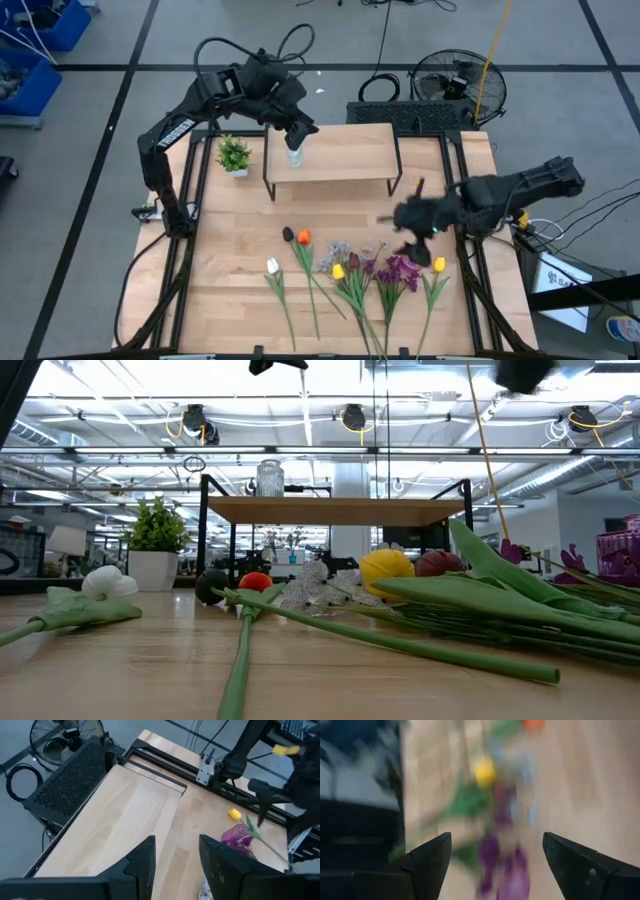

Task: Pick and place flowers into a vace then onto a shelf
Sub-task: Put the purple vase on the shelf

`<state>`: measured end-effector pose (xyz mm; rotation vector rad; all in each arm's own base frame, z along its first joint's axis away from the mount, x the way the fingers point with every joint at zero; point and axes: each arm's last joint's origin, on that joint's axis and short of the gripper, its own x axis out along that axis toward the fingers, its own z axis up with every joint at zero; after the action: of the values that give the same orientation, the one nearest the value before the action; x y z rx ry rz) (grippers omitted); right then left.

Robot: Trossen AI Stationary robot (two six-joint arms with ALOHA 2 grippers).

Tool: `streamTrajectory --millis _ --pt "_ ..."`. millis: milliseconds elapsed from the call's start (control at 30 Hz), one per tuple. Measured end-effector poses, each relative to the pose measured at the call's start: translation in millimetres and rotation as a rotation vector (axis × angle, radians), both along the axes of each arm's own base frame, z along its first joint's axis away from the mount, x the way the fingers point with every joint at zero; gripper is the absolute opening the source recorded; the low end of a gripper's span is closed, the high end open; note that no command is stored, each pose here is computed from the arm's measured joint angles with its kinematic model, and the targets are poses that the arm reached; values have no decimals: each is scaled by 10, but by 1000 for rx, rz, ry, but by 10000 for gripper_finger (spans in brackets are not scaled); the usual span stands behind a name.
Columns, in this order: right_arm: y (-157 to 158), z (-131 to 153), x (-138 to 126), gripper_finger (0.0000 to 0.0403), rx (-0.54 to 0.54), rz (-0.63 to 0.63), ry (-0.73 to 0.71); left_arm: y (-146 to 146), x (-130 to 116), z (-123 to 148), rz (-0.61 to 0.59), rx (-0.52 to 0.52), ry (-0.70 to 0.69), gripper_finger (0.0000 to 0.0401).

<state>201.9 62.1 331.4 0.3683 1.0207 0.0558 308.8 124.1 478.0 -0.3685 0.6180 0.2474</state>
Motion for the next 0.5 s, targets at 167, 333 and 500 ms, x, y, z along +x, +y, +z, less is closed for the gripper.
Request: streamTrajectory --millis 167,333,500 --pt "166 -242 -282 306 -57 -119 446 -119 46 0 -22 -16 -2 154" --pt "227 -499 -280 306 -56 -288 624 -231 85 0 -72 30 6 154" --pt "266 -845 -184 306 -44 -310 648 -297 118 -14 -52 76 24 154"
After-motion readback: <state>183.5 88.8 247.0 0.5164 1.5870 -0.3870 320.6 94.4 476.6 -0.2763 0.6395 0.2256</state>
